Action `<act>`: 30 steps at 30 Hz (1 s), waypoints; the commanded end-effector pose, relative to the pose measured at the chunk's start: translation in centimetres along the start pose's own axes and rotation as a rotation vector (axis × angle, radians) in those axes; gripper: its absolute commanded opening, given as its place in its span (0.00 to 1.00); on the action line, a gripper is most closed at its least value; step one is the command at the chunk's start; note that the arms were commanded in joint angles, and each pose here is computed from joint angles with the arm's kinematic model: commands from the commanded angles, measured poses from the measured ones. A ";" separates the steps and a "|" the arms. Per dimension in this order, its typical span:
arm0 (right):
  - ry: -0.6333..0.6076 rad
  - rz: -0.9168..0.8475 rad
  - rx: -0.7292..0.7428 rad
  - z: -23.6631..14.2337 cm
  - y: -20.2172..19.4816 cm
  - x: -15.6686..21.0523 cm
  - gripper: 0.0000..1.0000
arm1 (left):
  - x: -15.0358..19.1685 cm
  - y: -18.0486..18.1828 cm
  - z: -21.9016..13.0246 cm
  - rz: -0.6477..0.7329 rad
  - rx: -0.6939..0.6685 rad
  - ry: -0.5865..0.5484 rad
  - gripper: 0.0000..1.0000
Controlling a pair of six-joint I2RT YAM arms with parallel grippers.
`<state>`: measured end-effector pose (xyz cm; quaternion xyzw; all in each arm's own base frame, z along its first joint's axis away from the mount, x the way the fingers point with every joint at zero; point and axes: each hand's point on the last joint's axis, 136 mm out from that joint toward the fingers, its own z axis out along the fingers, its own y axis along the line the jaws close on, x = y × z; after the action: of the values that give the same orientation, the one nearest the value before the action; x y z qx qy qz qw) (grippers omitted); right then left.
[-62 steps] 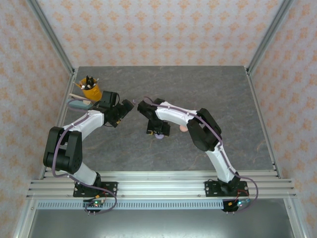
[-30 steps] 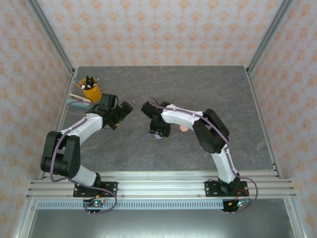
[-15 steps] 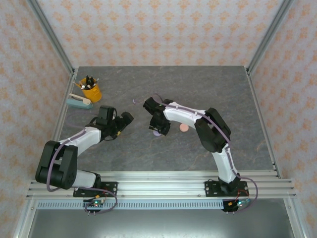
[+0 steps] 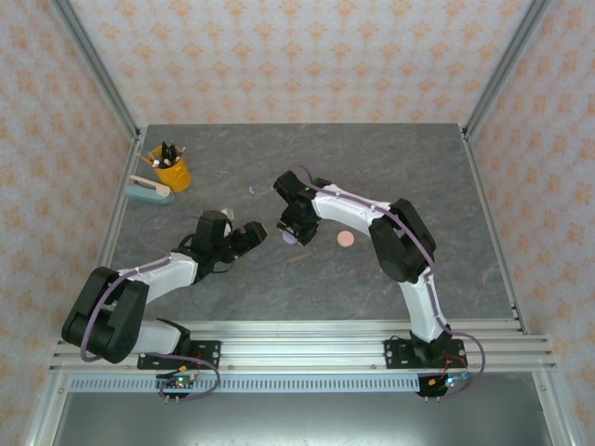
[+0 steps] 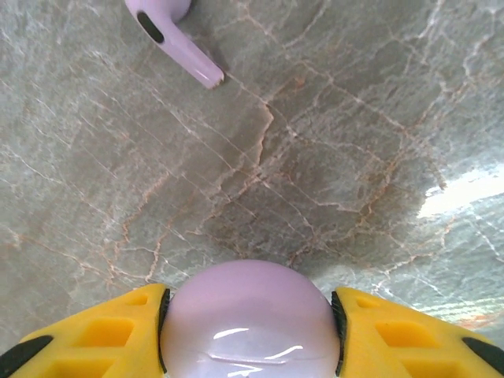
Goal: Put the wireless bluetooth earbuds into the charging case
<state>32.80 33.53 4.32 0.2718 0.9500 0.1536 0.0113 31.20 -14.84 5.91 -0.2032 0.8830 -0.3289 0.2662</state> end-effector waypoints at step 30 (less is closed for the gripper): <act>0.084 0.181 -0.108 1.7 2.8 -0.1 0.48 | 0.7 -4.6 4.8 0.108 0.212 -0.001 0.58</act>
<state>33.90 35.92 3.60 0.3389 0.9169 0.2091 -0.0261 33.42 -19.60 4.48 -0.1403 0.8638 -0.3892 0.2876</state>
